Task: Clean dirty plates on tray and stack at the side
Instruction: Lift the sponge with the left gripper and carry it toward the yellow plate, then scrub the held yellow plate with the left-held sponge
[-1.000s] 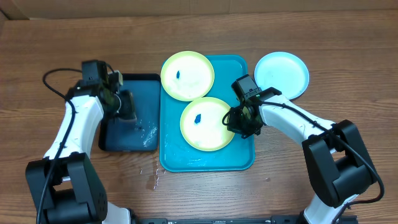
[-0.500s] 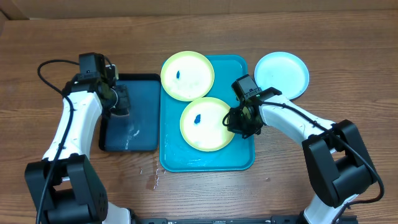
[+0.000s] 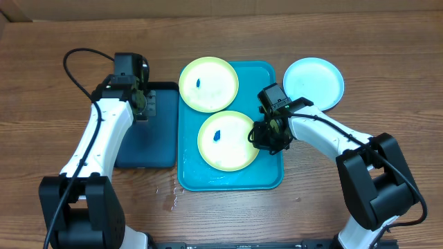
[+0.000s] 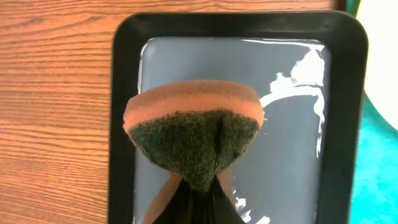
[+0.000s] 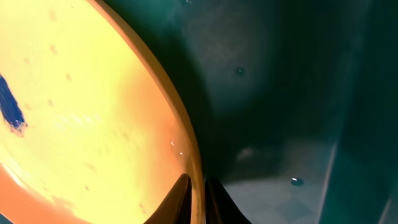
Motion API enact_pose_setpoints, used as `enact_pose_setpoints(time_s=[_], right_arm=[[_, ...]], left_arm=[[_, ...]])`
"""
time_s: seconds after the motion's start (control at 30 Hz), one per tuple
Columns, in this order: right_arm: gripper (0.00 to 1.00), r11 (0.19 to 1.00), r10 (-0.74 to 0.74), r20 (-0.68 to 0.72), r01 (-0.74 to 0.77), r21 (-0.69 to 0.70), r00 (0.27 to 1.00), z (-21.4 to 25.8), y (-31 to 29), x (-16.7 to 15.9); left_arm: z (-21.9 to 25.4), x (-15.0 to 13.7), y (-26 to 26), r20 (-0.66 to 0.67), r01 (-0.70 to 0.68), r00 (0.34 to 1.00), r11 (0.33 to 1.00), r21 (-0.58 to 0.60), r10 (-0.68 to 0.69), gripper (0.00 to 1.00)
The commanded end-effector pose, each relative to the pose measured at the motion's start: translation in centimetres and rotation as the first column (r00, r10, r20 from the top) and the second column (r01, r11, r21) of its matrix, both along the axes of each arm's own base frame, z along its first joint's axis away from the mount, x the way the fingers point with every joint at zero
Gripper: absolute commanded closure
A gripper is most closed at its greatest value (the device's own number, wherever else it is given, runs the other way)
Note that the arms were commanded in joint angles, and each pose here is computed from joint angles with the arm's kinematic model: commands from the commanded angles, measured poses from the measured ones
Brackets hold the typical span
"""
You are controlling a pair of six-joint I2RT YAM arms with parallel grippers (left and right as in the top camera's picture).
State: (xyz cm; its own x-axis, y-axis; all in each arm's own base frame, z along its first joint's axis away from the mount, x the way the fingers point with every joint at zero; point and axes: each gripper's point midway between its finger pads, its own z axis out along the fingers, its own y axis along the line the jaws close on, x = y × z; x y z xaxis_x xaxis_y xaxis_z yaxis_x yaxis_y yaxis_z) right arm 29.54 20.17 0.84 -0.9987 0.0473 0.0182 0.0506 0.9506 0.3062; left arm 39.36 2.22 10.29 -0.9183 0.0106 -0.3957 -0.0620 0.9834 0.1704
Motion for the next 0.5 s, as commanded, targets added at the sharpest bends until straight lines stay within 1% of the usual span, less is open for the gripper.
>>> enact_pose_setpoints(time_s=[0.0, 0.07, 0.13, 0.23, 0.27, 0.3, 0.33, 0.47], right_arm=[[0.89, 1.0, 0.006, 0.0, -0.006, 0.012, 1.0, 0.0, 0.3, -0.2], [0.89, 1.0, 0.009, -0.009, -0.008, 0.025, 1.0, 0.1, 0.5, -0.4], [0.9, 0.999, 0.009, -0.014, -0.009, 0.032, 1.0, 0.1, 0.6, -0.5], [0.89, 0.999, 0.006, -0.012, -0.006, 0.033, 1.0, 0.1, 0.7, -0.4], [0.89, 0.999, 0.003, -0.012, -0.002, 0.033, 1.0, 0.1, 0.7, -0.4], [0.89, 0.999, 0.002, -0.012, -0.002, 0.034, 1.0, 0.1, 0.7, -0.4], [0.89, 0.999, -0.004, -0.015, 0.005, 0.033, 1.0, 0.1, 0.7, -0.4], [0.89, 0.999, -0.017, -0.02, 0.018, 0.033, 1.0, 0.1, 0.7, -0.4]], left_arm=[[1.0, 0.6, -1.8, 0.018, 0.048, 0.999, 0.997, -0.067, -0.047, 0.96], [1.0, 0.2, -3.6, 0.004, 0.06, 0.998, 0.983, -0.175, -0.061, 0.96], [1.4, -0.3, -6.1, -0.009, 0.099, 0.994, 0.944, -0.315, -0.107, 0.96], [2.3, -1.4, -10.3, -0.013, 0.146, 0.984, 0.839, -0.525, -0.18, 0.96], [2.5, -1.7, -11.4, -0.018, 0.148, 0.981, 0.809, -0.569, -0.193, 0.96], [2.7, -2.1, -12.4, -0.022, 0.157, 0.977, 0.782, -0.603, -0.213, 0.96], [2.7, -2.5, -13.2, -0.029, 0.163, 0.973, 0.771, -0.616, -0.229, 0.96], [2.0, -3.7, -15.5, -0.063, 0.174, 0.962, 0.775, -0.607, -0.266, 0.96]])
